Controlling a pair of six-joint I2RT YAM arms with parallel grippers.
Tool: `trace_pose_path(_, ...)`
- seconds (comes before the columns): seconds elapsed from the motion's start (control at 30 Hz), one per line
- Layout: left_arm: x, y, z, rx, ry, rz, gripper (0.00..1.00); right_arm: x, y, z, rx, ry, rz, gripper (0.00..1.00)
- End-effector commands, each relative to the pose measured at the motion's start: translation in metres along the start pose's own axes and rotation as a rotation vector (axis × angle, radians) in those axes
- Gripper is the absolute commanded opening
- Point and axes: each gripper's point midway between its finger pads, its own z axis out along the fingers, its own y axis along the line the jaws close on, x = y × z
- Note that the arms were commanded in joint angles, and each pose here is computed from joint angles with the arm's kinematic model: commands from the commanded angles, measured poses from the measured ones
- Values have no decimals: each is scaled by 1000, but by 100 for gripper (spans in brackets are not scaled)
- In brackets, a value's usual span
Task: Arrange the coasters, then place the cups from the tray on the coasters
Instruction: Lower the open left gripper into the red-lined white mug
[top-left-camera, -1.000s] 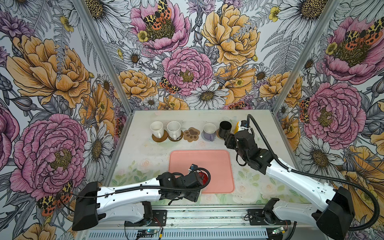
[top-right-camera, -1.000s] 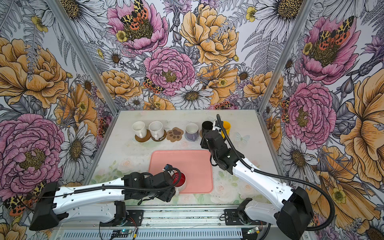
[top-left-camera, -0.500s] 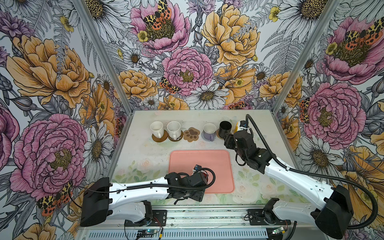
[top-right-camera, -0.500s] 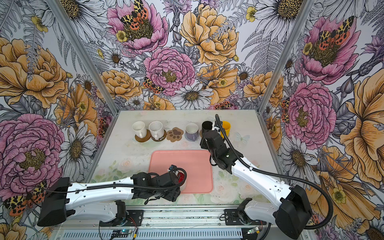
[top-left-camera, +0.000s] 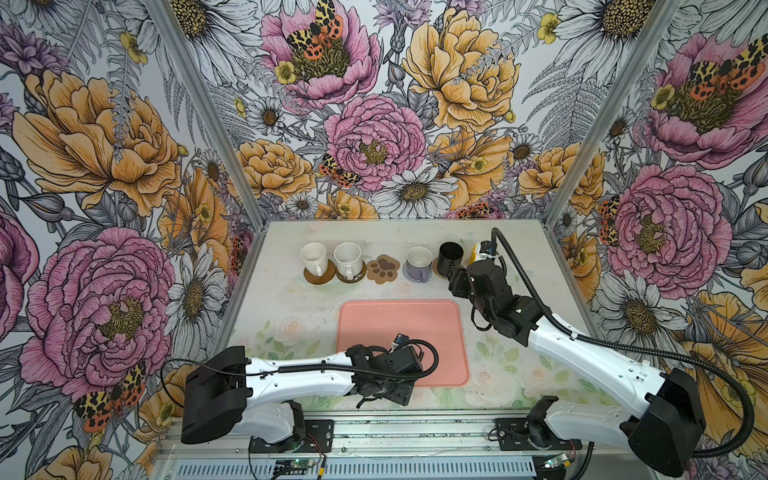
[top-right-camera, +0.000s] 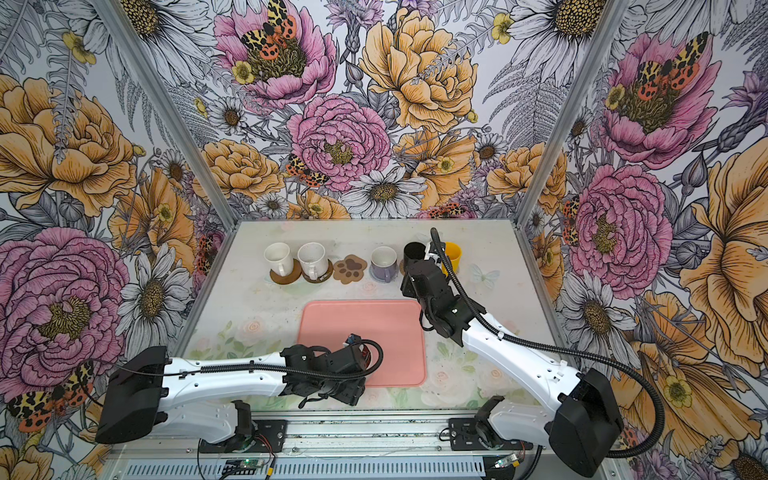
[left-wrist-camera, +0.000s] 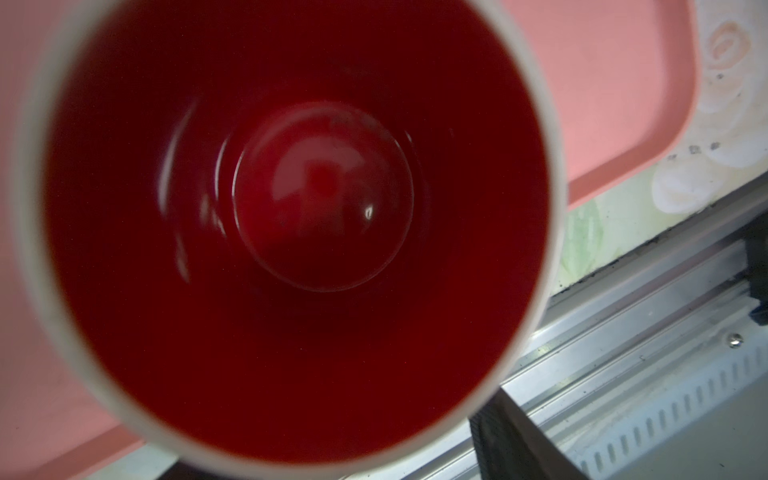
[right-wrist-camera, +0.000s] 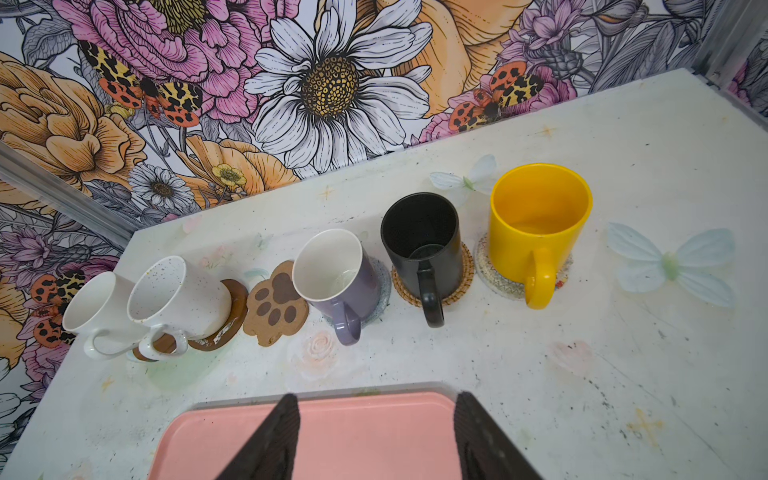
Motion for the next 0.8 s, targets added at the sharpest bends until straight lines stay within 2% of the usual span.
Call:
trace_pose_path(0.0,-8,-15,-2,45,-14,-6,72,-14,6,1,-16,-35,30,61)
trace_pose_path(0.3,-9,-14,4,28,-9,-12,66,-13,5,3,-15,-29,33,62)
trace_pose_path(0.77,-20,11,7,-33,-66,-79,53,-11,3,6,-8,-21,35,62)
